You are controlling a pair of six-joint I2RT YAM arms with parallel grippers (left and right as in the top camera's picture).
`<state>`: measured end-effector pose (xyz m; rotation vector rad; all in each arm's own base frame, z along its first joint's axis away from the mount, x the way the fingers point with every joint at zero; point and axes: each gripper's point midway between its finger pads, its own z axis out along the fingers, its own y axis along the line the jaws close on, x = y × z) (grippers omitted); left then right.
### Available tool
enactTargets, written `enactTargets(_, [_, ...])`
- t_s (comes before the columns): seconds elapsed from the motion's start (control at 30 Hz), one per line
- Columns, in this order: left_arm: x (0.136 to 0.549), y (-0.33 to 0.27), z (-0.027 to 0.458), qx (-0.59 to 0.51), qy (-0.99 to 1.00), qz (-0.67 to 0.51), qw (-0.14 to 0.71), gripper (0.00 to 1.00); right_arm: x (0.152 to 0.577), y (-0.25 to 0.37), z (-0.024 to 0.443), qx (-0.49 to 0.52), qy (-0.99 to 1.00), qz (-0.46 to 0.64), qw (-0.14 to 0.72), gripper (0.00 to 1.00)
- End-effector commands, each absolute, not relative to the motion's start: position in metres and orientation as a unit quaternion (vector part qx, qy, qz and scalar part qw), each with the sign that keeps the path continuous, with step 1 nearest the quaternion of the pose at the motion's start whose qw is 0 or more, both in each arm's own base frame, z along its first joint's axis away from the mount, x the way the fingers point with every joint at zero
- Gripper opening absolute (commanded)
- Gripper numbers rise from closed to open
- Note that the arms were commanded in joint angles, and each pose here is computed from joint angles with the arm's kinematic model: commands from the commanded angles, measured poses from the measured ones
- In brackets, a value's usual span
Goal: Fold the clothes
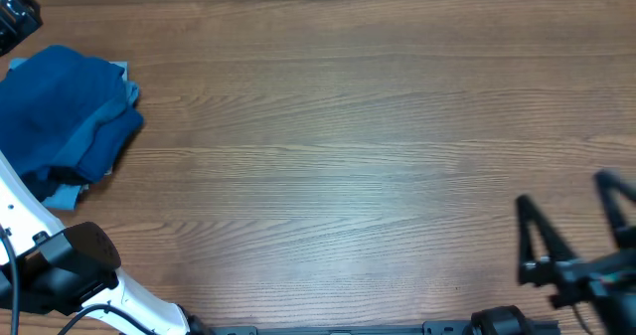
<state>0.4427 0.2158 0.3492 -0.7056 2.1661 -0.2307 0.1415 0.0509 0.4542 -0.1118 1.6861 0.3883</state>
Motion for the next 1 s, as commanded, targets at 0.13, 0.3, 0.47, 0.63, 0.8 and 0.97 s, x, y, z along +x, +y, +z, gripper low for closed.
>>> enactTargets(0.13, [0.446,0.214,0.347,-0.278,0.863,-0.098,0.411,1.00,0.186,0.053,0.314,-0.042,0.716,0.164,0.677,1.00])
enactTargets(0.3, [0.446,0.214,0.347,-0.278,0.863,-0.098,0.411,1.00,0.222,0.059,0.279,-0.051,0.619,0.172,0.764,1.00])
enactTargets(0.47, [0.446,0.214,0.347,-0.278,0.863,-0.098,0.411,1.00,0.235,0.061,0.235,-0.050,0.633,0.171,0.754,1.00])
enactTargets(0.63, [0.446,0.214,0.347,-0.278,0.863,-0.098,0.411,1.00,0.236,0.060,0.212,-0.044,0.663,0.166,0.728,1.00])
enactTargets(0.8, [0.446,0.214,0.346,-0.278,0.863,-0.098,0.411,1.00,0.238,0.057,0.203,-0.038,0.665,0.161,0.728,1.00])
enactTargets(0.97, [0.446,0.214,0.347,-0.278,0.863,-0.098,0.411,1.00,0.240,0.056,0.172,-0.033,0.712,0.155,0.684,1.00])
